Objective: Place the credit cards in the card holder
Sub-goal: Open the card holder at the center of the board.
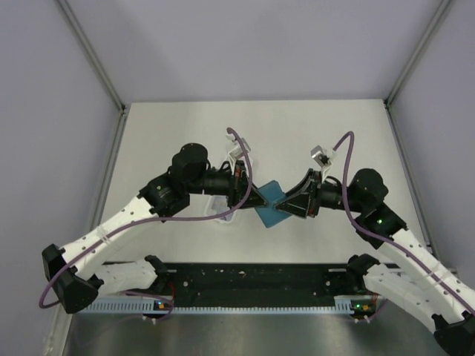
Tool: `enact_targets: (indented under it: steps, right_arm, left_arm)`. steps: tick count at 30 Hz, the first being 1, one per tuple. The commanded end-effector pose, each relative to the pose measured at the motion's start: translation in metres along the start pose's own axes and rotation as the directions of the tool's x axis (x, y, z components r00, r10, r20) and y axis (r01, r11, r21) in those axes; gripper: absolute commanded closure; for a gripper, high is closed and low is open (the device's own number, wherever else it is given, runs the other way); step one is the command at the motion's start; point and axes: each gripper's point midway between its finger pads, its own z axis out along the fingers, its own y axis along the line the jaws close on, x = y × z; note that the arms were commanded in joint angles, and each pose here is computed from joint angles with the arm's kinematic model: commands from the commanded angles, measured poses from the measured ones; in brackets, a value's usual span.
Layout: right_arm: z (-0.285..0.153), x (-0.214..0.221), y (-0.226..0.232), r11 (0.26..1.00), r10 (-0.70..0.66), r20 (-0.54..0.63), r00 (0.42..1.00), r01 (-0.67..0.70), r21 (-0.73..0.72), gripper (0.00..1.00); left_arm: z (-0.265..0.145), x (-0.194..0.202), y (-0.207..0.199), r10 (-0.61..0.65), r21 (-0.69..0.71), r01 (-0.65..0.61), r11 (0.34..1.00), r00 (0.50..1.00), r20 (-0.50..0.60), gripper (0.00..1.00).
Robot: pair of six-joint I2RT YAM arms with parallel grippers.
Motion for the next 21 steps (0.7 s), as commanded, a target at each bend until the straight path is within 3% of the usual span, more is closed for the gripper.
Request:
enact_targets:
  steps: [1,3,6,9,15,21]
  right_arm:
    - [0.004,-0.016,0.002,0.998,-0.067,0.051,0.996,0.066,0.024,0.87]
    - [0.003,-0.021,0.001,0.997,-0.067,0.077,0.995,0.064,0.046,1.00]
    - [0.001,-0.030,-0.003,0.996,-0.037,0.146,0.989,0.025,0.083,1.00]
    - [0.002,-0.039,-0.006,0.996,0.036,0.237,0.971,-0.054,0.071,1.00]
    - [0.002,-0.055,0.005,0.991,0.135,0.358,0.924,-0.129,-0.041,1.00]
    - [0.005,-0.056,0.017,0.983,0.167,0.338,0.926,-0.131,-0.129,1.00]
  left_arm:
    - [-0.003,-0.017,-0.020,0.077,0.064,-0.081,0.995,0.995,0.058,0.90]
    - [-0.004,-0.021,-0.009,0.071,-0.008,-0.070,0.997,0.993,0.090,0.64]
    - [-0.008,-0.027,0.002,0.043,-0.077,-0.031,0.997,0.986,0.159,0.52]
    - [-0.011,-0.035,-0.006,0.011,-0.028,-0.004,1.000,0.966,0.256,0.43]
    - [-0.019,-0.041,-0.014,-0.036,0.025,0.029,0.999,0.929,0.367,0.35]
    - [-0.016,-0.040,-0.016,-0.055,0.048,0.041,0.998,0.931,0.361,0.36]
